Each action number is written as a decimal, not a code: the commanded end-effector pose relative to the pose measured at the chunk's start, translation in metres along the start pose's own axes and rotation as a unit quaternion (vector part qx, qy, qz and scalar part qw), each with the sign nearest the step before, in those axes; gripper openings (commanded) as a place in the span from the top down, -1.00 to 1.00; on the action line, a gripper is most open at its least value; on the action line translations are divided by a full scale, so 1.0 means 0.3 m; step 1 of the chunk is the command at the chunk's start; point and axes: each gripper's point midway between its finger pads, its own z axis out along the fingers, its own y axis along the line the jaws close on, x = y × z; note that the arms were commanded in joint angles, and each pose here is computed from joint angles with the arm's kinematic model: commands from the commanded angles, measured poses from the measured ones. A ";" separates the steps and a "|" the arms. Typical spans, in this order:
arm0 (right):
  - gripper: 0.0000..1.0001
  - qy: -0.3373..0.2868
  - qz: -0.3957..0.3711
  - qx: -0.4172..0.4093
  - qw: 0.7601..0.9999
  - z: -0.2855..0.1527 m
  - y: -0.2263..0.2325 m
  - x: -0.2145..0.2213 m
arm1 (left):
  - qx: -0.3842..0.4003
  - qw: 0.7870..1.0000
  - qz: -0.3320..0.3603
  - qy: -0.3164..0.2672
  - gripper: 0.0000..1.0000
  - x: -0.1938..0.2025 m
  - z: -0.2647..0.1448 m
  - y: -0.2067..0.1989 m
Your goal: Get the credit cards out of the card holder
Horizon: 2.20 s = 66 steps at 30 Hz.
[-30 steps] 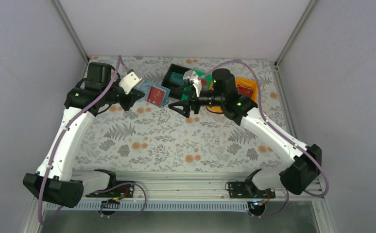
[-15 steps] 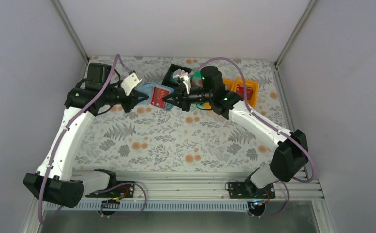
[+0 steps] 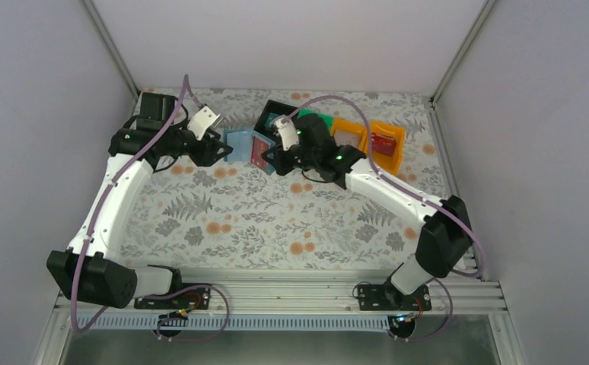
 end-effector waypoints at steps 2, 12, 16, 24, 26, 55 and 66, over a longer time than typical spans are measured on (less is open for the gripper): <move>0.92 0.047 0.007 0.226 0.973 0.038 -0.188 0.090 | -0.029 0.999 0.009 -0.021 -0.15 -0.059 -0.031 0.033; 0.92 0.048 0.012 0.053 0.997 0.167 -0.004 0.070 | 0.185 0.979 -0.054 -0.066 0.59 0.002 0.080 -0.194; 0.92 0.043 0.008 0.007 0.999 0.157 0.058 0.047 | 0.182 0.977 -0.094 -0.055 0.66 0.025 0.128 -0.140; 0.92 0.010 -0.032 -0.094 0.995 0.064 0.206 -0.010 | 0.125 0.986 -0.094 -0.050 0.60 0.072 0.141 -0.067; 0.92 0.004 -0.041 -0.102 0.994 0.046 0.220 -0.015 | 0.116 0.988 -0.088 -0.059 0.58 0.066 0.117 -0.064; 0.92 -0.039 -0.172 -0.236 0.956 -0.114 0.406 -0.074 | 0.313 0.938 0.038 -0.143 0.95 0.051 -0.088 -0.390; 0.92 -0.061 -0.195 -0.264 0.943 -0.184 0.421 -0.084 | 0.312 0.935 0.048 -0.163 0.65 0.033 -0.111 -0.386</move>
